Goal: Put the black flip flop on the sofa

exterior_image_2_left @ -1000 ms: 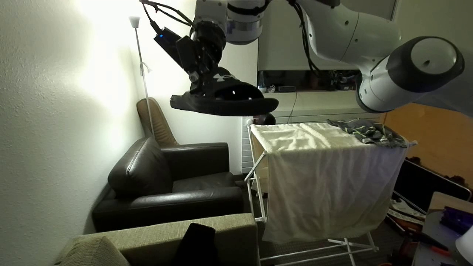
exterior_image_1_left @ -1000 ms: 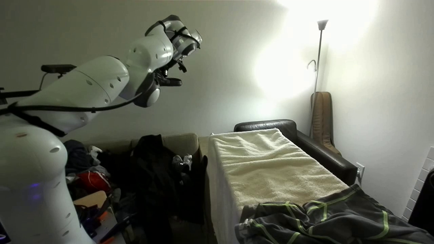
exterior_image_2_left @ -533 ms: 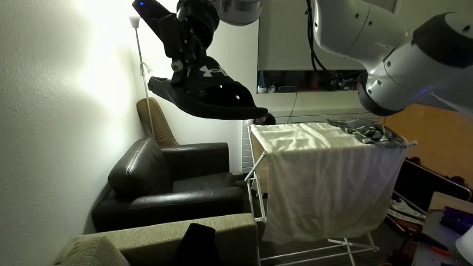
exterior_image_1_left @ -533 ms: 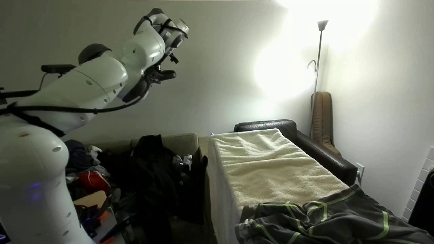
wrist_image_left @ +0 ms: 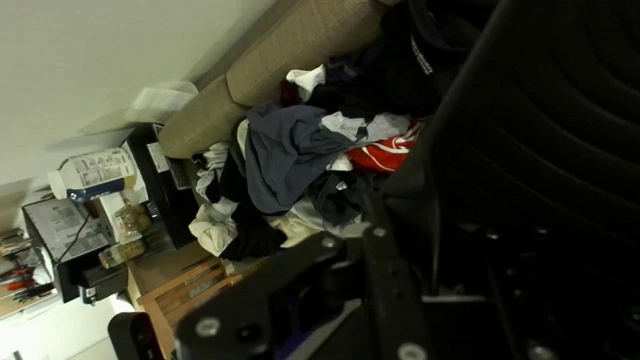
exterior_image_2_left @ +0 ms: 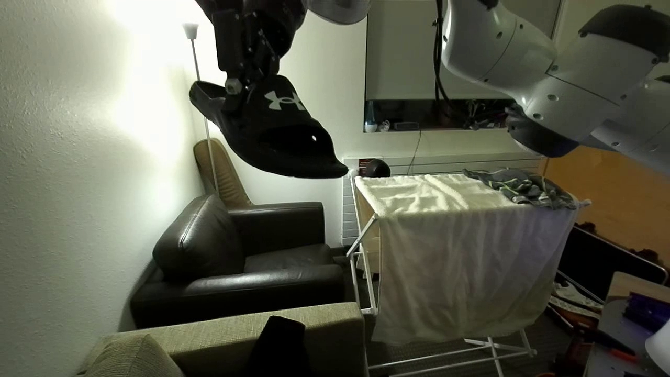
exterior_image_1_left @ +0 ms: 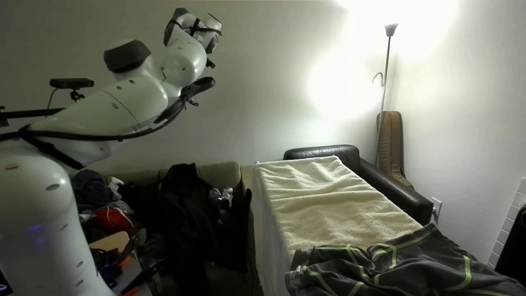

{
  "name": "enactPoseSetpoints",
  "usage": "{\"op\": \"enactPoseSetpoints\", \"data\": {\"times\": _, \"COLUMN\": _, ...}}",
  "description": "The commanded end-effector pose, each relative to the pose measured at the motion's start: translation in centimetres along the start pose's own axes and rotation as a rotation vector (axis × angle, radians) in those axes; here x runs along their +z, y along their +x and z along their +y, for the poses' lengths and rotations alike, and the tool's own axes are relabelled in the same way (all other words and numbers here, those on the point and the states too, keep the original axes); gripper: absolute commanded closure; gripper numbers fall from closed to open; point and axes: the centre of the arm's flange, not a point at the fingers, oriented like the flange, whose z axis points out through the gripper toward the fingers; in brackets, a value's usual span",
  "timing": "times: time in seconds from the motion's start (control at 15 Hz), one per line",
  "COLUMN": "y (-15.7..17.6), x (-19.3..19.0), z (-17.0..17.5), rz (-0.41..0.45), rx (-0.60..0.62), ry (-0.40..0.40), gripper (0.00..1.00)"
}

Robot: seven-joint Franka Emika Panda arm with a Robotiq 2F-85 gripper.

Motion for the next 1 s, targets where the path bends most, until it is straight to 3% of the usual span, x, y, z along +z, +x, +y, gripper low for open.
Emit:
{"op": "enactPoseSetpoints", "data": {"times": 0.0, "y": -2.4, "x": 0.5, "z": -4.9, "rz": -0.016, "rx": -0.06, "ry": 0.038, "gripper": 0.98}}
{"op": "enactPoseSetpoints", "data": {"times": 0.07, "y": -0.5, "x": -0.1, "z": -2.3, "rz": -0.012, "rx": -0.008, "ry": 0.029, "gripper": 0.92}}
{"op": "enactPoseSetpoints", "data": {"times": 0.27, "y": -0.8, "x": 0.1, "z": -4.3, "rz": -0.008, "rx": -0.012, "ry": 0.027, "gripper": 0.92}}
{"op": "enactPoseSetpoints", "data": {"times": 0.93, "y": -0.5, "x": 0.3, "z": -3.7, "rz": -0.007, "rx": -0.027, "ry": 0.024, "gripper": 0.92}}
